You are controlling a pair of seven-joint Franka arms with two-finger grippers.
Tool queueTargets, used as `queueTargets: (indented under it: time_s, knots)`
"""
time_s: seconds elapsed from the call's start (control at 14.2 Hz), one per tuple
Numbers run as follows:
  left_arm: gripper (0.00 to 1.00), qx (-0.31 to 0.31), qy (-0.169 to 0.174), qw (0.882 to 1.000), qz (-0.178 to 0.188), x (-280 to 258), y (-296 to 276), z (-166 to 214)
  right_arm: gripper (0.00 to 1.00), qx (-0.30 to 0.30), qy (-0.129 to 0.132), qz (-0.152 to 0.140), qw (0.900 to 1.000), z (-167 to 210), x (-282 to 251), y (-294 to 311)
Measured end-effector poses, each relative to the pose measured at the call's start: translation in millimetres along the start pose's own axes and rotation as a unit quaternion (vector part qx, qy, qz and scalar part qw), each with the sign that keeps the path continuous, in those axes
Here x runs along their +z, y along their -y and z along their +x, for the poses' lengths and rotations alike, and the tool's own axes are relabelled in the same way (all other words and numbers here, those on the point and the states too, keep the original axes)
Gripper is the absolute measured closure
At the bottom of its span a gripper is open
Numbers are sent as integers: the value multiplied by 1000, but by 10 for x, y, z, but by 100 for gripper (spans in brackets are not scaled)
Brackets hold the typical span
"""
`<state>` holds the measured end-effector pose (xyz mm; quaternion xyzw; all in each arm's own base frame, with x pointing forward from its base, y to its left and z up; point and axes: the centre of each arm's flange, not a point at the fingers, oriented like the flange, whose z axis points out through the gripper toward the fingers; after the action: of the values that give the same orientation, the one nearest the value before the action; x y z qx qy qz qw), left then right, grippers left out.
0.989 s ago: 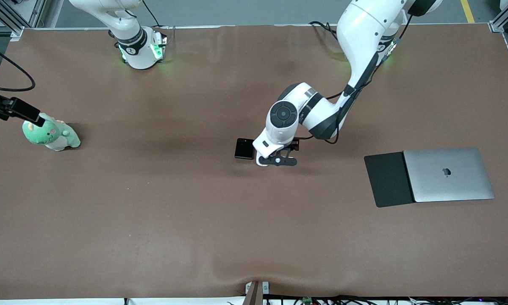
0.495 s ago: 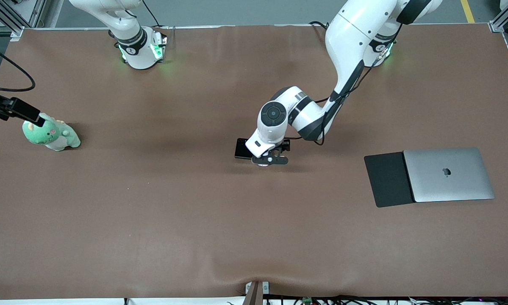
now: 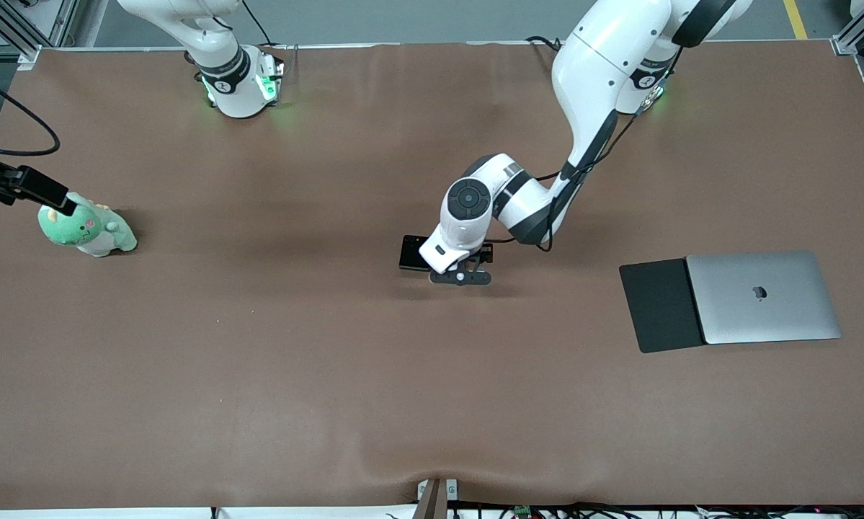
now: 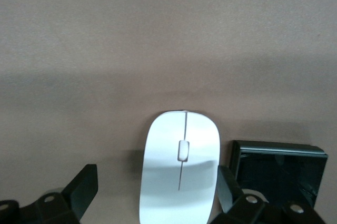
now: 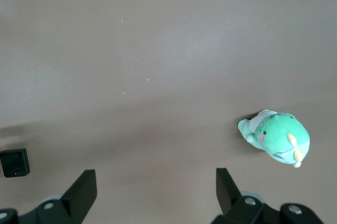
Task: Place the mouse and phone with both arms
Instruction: 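Lower the left gripper and close it on the white mouse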
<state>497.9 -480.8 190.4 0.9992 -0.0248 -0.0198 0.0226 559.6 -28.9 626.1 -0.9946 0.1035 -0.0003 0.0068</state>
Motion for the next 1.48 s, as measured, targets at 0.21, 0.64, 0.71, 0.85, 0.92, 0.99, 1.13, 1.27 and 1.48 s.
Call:
queueTargets:
  time_s: [0.21, 0.64, 0.71, 0.85, 0.92, 0.99, 1.13, 1.27, 1.48]
  knots:
    - [0, 0, -1, 1000, -2, 0, -19, 11, 0, 0, 0, 0, 1000, 1, 1, 0]
    - [0, 1, 2, 1000, -1, 90, -40, 9, 0, 0, 0, 0, 1000, 3, 5, 0]
    - [0, 1, 3, 1000, -1, 99, -41, 13, 0, 0, -2, 0, 1000, 8, 2, 1]
    - [0, 0, 2, 1000, -2, 93, -48, 20, 0, -4, -6, 1, 1000, 17, -2, 6]
    - [0, 1, 1, 1000, -2, 87, -58, 17, 0, -7, -6, 1, 1000, 19, 1, 8]
    - [0, 3, 1, 1000, -2, 90, -81, -1, 0, -9, -5, 1, 1000, 21, 7, 9]
    - [0, 6, 3, 1000, -1, 111, -129, -49, 0, -11, -4, 1, 1000, 24, 20, 10]
    - [0, 7, 5, 1000, 0, 150, -147, -77, 0, -12, -3, 0, 1000, 24, 27, 10]
    - [0, 2, 5, 1000, 0, 155, -147, -76, 0, -12, -3, 0, 1000, 24, 33, 10]
